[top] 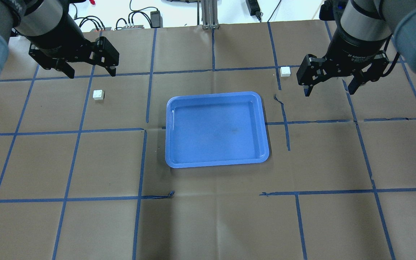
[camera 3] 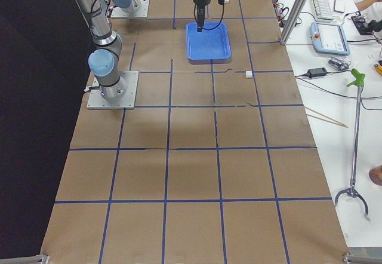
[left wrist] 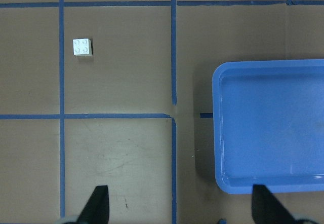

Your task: Assemble white blocks and place on blue tray

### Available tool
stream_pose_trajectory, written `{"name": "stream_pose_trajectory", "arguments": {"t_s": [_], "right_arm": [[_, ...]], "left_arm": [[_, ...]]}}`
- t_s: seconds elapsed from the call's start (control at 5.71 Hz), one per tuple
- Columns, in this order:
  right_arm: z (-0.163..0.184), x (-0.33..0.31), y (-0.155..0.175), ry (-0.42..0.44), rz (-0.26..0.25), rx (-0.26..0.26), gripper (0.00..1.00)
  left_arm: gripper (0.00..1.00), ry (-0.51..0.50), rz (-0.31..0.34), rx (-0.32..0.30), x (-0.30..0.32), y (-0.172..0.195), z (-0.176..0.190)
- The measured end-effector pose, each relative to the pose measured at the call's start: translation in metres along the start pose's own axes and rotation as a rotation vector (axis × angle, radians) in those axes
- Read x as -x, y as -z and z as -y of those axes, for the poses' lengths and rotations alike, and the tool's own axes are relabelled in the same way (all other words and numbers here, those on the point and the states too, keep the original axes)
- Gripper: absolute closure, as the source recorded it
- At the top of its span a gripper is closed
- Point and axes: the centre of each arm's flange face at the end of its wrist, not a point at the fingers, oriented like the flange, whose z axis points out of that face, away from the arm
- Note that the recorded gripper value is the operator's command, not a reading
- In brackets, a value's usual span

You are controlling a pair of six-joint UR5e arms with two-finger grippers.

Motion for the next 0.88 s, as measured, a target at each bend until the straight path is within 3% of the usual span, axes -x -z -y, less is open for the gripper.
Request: {"name": "stream_pose_trajectory", "arguments": {"t_s": [0.53, 0.88], "right_arm": [[0.049, -0.005, -0.022, 0.599, -0.033, -0.081, 0.0], [0.085, -0.03, -0.04, 0.931, -0.031, -0.1, 0.0]], "left_arm": [[0.01, -0.135, 0.006, 0.074, 0.093, -0.022, 0.015], [0.01, -0.413, -0.022, 0.129, 0.172, -0.09, 0.083]]}}
